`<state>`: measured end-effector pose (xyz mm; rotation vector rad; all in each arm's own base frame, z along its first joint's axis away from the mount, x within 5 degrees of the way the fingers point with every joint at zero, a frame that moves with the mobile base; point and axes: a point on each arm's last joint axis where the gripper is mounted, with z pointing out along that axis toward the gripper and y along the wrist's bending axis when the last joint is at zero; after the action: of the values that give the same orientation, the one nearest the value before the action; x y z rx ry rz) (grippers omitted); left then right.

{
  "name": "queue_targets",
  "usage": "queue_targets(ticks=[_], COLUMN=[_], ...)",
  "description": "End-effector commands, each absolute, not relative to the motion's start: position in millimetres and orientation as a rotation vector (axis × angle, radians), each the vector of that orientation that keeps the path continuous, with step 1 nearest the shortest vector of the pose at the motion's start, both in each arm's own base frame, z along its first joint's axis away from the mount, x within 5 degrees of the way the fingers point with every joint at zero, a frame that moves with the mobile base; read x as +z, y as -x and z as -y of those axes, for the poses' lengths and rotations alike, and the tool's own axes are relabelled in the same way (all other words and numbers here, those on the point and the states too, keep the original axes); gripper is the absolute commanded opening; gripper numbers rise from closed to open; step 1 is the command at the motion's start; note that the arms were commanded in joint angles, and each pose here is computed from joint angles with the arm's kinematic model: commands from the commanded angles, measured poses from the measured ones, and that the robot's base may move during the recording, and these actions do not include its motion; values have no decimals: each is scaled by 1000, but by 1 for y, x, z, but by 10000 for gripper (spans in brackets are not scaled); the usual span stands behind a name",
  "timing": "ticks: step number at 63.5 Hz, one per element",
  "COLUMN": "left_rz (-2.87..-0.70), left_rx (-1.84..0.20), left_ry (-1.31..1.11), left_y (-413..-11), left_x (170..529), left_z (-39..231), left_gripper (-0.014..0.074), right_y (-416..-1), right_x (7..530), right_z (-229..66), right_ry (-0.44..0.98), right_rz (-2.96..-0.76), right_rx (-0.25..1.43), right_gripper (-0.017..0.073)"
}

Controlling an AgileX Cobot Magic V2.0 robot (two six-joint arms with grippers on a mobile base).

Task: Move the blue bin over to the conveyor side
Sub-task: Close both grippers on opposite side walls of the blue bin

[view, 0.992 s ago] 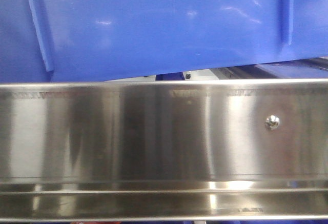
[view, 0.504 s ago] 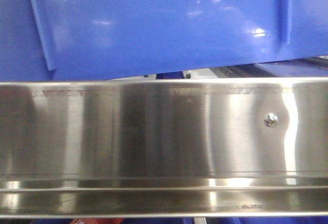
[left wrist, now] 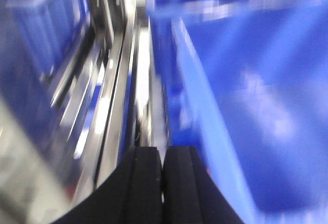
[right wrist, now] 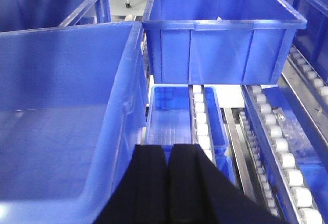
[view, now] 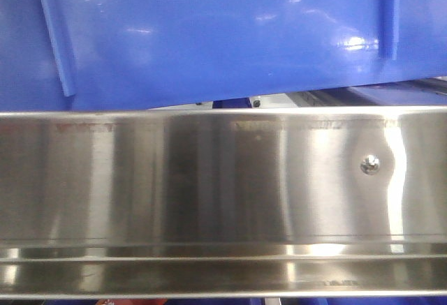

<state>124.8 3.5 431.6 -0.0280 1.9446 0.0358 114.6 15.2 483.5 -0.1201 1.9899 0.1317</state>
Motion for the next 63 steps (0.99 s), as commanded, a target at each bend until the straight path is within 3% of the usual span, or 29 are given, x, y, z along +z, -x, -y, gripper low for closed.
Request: queue_targets(ticks=[1,27,45,59,63], left_rz=[-1922,-2045,-2070,-2076,-2078], left_rx=[-20,-84,-83,-83,-83], left_ry=[50,70,71,71,71], left_y=[-142,-225,-233,-234,-234], left_x=[442,445,439,439,438], left_z=[-1,3,3,3,3], left_gripper=[-18,-18,-18,-18,-18], right_y=[-134,-245,-291,-299,-299], right_x=[491,496,472,462,461], right_z=[-15,-29,-59,-62,-62], right_ry=[120,163,269,280,280], right_rz=[-2018,-2190,-2268,-2322,-2326], right_rx=[113,115,132,130,130], right_gripper=[-79,-77,-77,-76,-18])
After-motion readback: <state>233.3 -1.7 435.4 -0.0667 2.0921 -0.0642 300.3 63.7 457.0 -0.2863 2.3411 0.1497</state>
